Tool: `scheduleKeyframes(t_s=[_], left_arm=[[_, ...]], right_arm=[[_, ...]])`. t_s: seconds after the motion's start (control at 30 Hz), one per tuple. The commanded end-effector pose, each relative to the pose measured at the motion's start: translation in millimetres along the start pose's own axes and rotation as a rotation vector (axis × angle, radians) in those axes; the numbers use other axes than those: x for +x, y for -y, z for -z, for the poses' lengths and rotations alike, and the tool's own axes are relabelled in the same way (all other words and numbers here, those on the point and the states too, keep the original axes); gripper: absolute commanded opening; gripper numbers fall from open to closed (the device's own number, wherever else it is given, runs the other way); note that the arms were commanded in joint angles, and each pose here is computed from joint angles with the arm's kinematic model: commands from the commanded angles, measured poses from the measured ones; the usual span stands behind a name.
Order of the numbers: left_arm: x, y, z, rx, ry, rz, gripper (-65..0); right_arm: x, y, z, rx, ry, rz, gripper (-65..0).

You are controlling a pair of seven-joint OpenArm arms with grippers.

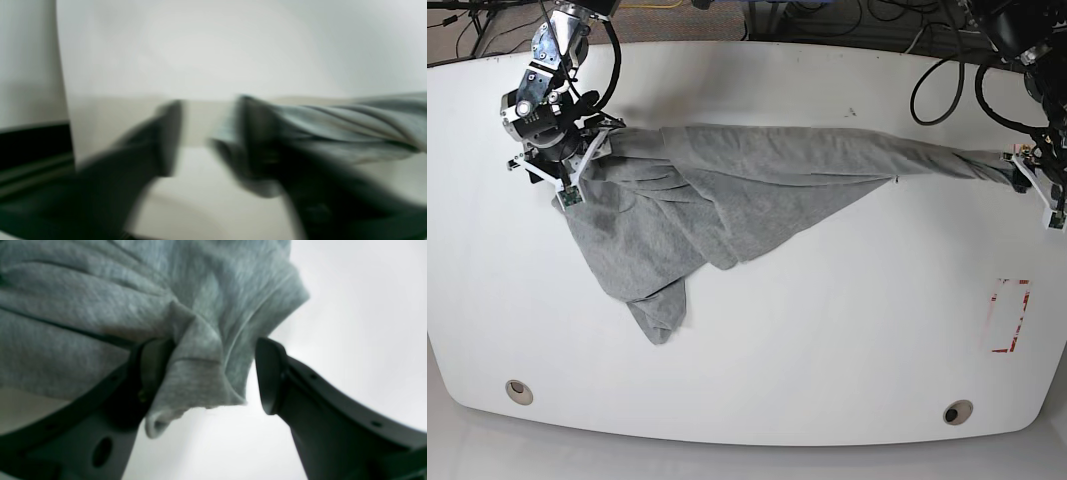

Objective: Fold the T-shirt properly
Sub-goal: 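Lay the shirt back on the table held between both grippers, then release the left gripper and move it to grasp the shirt's middle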

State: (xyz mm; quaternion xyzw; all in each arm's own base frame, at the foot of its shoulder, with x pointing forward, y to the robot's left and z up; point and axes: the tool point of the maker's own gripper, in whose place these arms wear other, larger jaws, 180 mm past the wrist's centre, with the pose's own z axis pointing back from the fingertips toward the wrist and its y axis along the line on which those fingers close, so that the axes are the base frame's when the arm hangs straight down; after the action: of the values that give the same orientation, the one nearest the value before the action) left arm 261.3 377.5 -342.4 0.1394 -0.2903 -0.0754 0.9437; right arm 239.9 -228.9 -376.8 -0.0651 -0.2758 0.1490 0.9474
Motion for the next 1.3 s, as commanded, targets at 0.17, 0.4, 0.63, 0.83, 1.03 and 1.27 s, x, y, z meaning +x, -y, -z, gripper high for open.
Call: scheduleKeyframes(t_s=[0.17, 0.4, 0.63, 0.83, 1.03, 1.27], left_arm=[[24.6, -13.7, -11.3, 0.037, 0.083, 0.009, -15.6], [56.0, -16.6, -34.3, 0.086, 0.177, 0.061, -15.7], [103.8, 24.6, -43.2, -0.017, 0.327, 0.056, -15.7], [146.5, 81.2, -36.4, -0.177, 0.391, 0.075, -15.7], [169.1, 131.1, -28.7, -0.301, 0.422, 0.073, -15.7], [177.9, 195.0, -20.0, -0.457, 0.406, 0.095, -15.7]], right_arm=[[15.1, 3.4, -6.2, -0.017, 0.054, -0.002, -29.5], [15.1, -2.8, -5.1, -0.004, 0.056, 0.011, -45.3], [14.7, -4.0, -4.3, 0.000, 0.054, 0.012, -64.7], [14.7, -4.0, -4.3, 0.000, 0.054, 0.012, -62.9], [15.0, -4.4, -4.2, 0.001, 0.055, 0.010, -62.9], [15.3, -5.3, -4.0, 0.003, 0.055, 0.010, -62.9]])
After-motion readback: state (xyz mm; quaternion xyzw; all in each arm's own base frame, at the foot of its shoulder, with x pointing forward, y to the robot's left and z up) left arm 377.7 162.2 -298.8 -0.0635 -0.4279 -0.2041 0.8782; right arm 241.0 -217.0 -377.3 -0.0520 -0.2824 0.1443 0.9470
